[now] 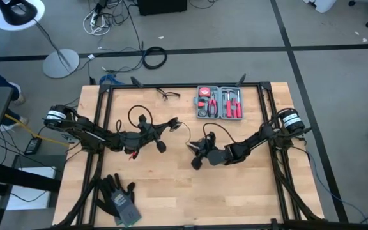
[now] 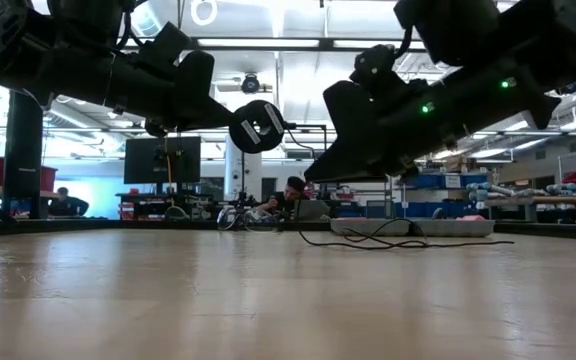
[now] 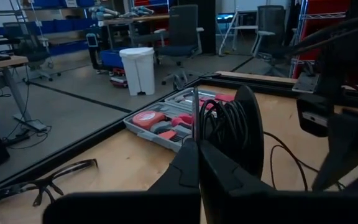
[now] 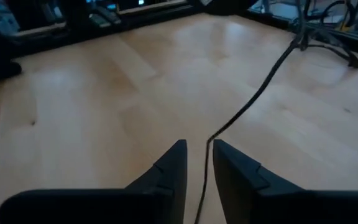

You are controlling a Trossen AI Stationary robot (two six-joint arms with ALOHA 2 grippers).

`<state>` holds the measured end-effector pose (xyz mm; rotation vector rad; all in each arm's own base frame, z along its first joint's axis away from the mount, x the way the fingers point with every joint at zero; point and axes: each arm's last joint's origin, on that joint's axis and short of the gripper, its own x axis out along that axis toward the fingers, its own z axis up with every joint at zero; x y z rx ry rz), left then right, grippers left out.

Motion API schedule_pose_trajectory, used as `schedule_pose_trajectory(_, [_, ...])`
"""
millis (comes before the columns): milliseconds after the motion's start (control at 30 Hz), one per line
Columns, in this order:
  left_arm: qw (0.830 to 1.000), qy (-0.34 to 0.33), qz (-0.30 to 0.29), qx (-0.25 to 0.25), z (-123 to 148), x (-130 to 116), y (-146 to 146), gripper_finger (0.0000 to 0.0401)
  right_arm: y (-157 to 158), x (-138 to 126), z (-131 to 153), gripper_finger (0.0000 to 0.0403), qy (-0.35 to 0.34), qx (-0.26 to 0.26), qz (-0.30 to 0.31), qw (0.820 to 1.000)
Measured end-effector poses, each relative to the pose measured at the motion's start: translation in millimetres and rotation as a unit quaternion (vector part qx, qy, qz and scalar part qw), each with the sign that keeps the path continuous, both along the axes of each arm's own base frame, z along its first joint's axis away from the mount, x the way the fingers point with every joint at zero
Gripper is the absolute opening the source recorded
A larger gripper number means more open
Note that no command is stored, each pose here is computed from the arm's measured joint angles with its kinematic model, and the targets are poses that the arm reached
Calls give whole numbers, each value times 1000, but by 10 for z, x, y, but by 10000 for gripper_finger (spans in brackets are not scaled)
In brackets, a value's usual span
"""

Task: Coil cords
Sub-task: Coil the black wire onto the spool

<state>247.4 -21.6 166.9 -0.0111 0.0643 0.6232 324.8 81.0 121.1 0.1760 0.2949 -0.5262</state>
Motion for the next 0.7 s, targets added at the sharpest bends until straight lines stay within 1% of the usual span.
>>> schedule_pose_trajectory(233, [1000,-7,0,-3,9,0,0,0,-109,26,0,67,-4,6,-19,1000])
schedule_pose_trajectory(300, [1000,-8,0,-4,11,1,0,0,-130,36,10,52,-10,9,-20,1000])
schedule_pose_trajectory(400, [1000,-11,0,-5,16,1,0,0,-163,52,15,14,-11,15,-10,1000])
schedule_pose_trajectory(433, [1000,-11,0,-5,16,1,0,0,-174,60,22,8,-13,15,-7,1000])
schedule_pose_trajectory(600, [1000,-12,0,-5,18,1,0,0,-240,77,31,3,-18,17,-14,1000])
schedule_pose_trajectory(700, [1000,-25,0,-8,40,2,0,0,-291,82,18,2,-19,32,-23,999])
